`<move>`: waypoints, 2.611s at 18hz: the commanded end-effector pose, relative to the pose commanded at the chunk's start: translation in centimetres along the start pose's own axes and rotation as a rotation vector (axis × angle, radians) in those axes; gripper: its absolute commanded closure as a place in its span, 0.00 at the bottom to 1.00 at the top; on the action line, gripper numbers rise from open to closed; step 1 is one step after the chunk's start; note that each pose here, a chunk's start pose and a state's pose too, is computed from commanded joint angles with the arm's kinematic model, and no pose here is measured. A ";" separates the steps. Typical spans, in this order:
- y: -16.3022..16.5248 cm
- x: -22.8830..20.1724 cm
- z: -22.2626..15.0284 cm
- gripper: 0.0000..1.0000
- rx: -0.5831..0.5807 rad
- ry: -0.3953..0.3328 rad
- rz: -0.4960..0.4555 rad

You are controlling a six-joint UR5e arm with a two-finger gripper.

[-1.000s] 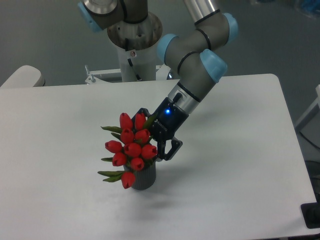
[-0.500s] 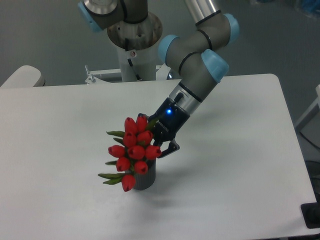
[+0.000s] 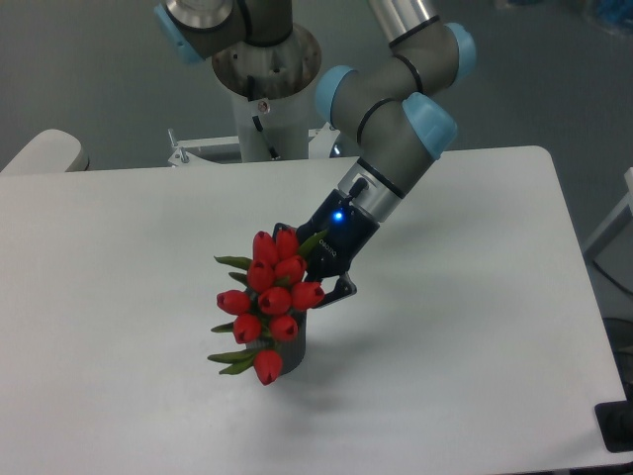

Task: Pick up the flowers from the vase
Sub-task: 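Lift the tulip bunch straight up out of the grey vase, then swing the held tulips away from the vase and lower them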

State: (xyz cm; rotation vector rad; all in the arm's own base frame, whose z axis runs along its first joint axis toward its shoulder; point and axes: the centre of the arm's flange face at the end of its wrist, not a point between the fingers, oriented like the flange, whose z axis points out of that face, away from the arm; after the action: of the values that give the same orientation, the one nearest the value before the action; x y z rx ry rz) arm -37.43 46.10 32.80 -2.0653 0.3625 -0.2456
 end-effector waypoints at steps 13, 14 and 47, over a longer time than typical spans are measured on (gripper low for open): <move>-9.3 0.4 -6.2 0.64 0.111 -0.076 -0.074; -10.1 0.2 -6.7 0.64 0.116 -0.083 -0.076; -6.1 -20.3 -17.2 0.65 0.123 -0.323 -0.194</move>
State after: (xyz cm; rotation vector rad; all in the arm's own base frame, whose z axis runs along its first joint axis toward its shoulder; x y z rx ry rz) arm -61.00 42.27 46.06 -1.9772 -0.0499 -0.0456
